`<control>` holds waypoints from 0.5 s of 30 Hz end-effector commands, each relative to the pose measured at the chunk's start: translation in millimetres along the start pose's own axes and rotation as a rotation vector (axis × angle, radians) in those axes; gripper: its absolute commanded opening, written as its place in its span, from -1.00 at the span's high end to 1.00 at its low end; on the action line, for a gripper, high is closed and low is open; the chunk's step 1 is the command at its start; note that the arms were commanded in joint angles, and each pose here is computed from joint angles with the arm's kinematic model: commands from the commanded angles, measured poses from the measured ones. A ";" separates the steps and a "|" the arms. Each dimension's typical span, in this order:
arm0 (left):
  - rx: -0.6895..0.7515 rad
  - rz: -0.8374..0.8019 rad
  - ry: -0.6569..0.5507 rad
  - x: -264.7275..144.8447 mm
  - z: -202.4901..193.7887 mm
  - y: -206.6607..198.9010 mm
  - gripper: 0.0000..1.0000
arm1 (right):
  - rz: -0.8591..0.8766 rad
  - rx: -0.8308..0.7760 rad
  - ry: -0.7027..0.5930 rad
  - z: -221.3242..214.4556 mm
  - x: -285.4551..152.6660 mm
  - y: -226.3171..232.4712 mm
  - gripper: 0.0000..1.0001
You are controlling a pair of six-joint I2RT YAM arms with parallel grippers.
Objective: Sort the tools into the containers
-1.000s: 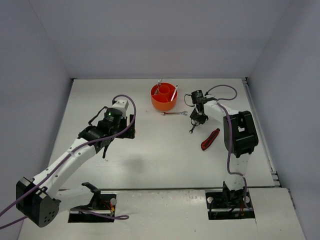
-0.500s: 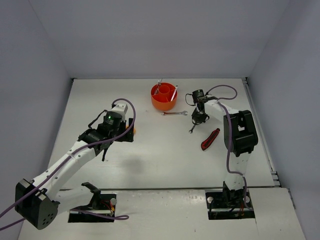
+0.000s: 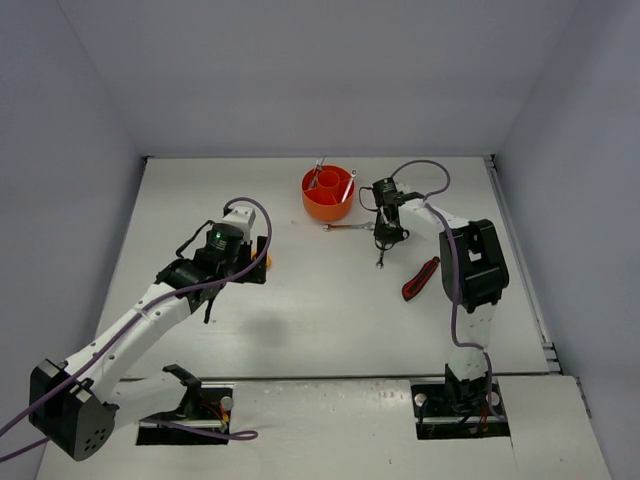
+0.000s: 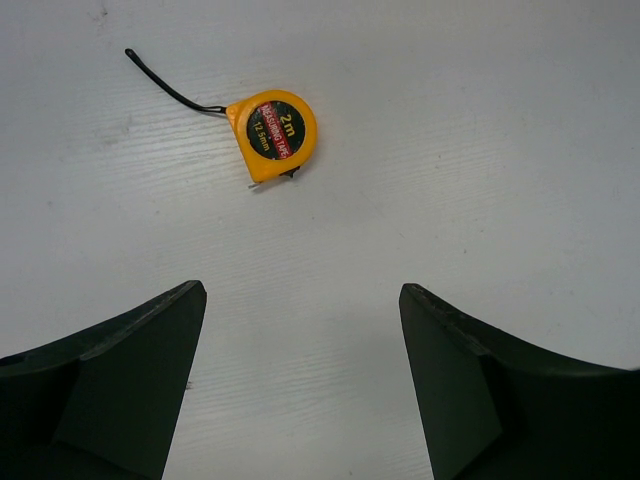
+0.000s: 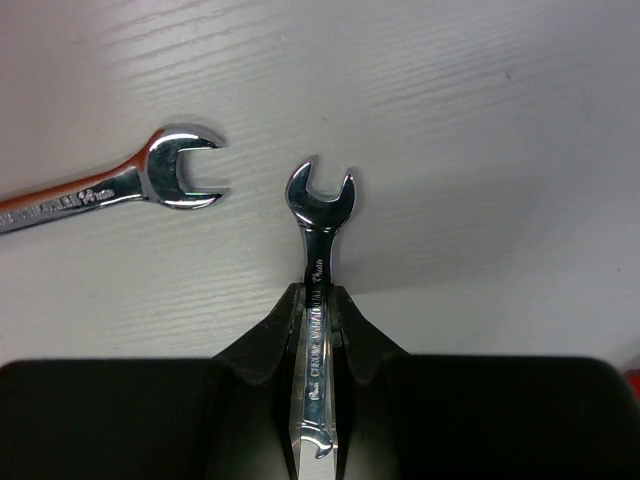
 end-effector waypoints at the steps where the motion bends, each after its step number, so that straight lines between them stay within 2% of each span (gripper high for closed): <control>1: 0.012 -0.009 -0.088 -1.9 27.6 -0.5 -0.50 | 0.162 -0.139 -0.103 32.0 -42.2 29.0 1.00; 15: 0.010 -0.059 -0.131 -2.1 37.3 -8.9 -0.50 | 0.335 -0.407 -0.278 69.2 -99.3 67.9 1.00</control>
Point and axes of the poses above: each gripper's point midway between its finger pads, its own x axis out along the fingers, its own y axis along the line the jaws close on, z = x × y, the point moved 1 cm from there along -x, back along the fingers, and after that the axes turned 15 degrees about x, right-handed, at the moved point
